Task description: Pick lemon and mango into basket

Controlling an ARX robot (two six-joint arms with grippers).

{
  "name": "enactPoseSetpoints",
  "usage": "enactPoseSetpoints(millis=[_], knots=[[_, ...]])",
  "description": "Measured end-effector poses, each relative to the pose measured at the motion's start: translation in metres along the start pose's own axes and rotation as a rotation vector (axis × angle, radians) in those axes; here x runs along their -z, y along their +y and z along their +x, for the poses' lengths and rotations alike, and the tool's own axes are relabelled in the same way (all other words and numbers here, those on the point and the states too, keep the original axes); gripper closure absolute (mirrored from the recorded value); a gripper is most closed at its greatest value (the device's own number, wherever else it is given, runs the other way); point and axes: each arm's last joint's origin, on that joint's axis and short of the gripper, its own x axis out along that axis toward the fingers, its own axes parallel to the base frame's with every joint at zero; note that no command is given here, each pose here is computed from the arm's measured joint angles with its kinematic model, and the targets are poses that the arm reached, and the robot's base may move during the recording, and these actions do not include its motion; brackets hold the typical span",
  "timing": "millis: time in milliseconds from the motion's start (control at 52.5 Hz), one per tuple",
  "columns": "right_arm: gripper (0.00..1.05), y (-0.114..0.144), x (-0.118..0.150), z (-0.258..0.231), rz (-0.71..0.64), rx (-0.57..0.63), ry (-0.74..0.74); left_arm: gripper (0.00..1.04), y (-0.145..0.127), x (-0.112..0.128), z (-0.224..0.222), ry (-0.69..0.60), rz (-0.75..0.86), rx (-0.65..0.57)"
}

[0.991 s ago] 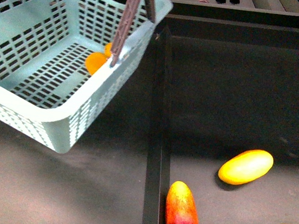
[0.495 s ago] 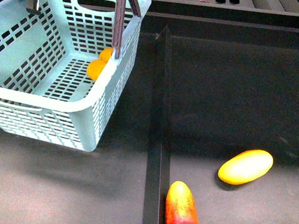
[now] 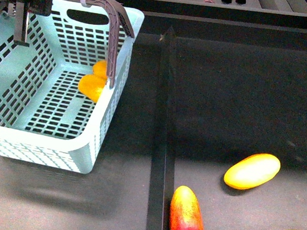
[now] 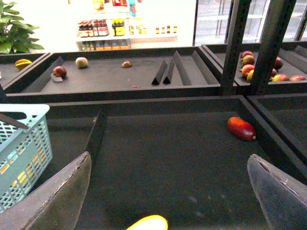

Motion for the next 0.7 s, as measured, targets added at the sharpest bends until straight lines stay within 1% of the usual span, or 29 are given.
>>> enactPoseSetpoints(millis=[114,248,324,400,476,572,648,686,705], knots=[[0.09,0.000,0.000,0.000,0.000,0.000,0.000,0.69,0.003,0.001,-0.010,-0.012,-0.019,0.003],[0.09,0.000,0.000,0.000,0.000,0.000,0.000,0.48,0.001,0.001,-0.025,-0.023,-0.028,0.028],[0.09,0.000,0.000,0.000,0.000,0.000,0.000,0.30,0.000,-0.004,-0.045,-0.053,-0.040,0.046],[0.09,0.000,0.000,0.000,0.000,0.000,0.000,0.17,0.003,-0.013,-0.064,-0.100,-0.020,0.021],[0.09,0.000,0.000,0.000,0.000,0.000,0.000,0.06,0.009,-0.022,-0.083,-0.141,-0.007,-0.004],[0.09,0.000,0.000,0.000,0.000,0.000,0.000,0.07,0.016,-0.033,-0.111,-0.199,-0.013,-0.016],[0.09,0.000,0.000,0.000,0.000,0.000,0.000,0.07,0.013,-0.032,-0.130,-0.199,-0.007,-0.006],[0.09,0.000,0.000,0.000,0.000,0.000,0.000,0.08,0.010,-0.030,-0.138,-0.173,0.021,0.032],[0.09,0.000,0.000,0.000,0.000,0.000,0.000,0.12,0.010,-0.029,-0.140,-0.124,0.084,0.097]])
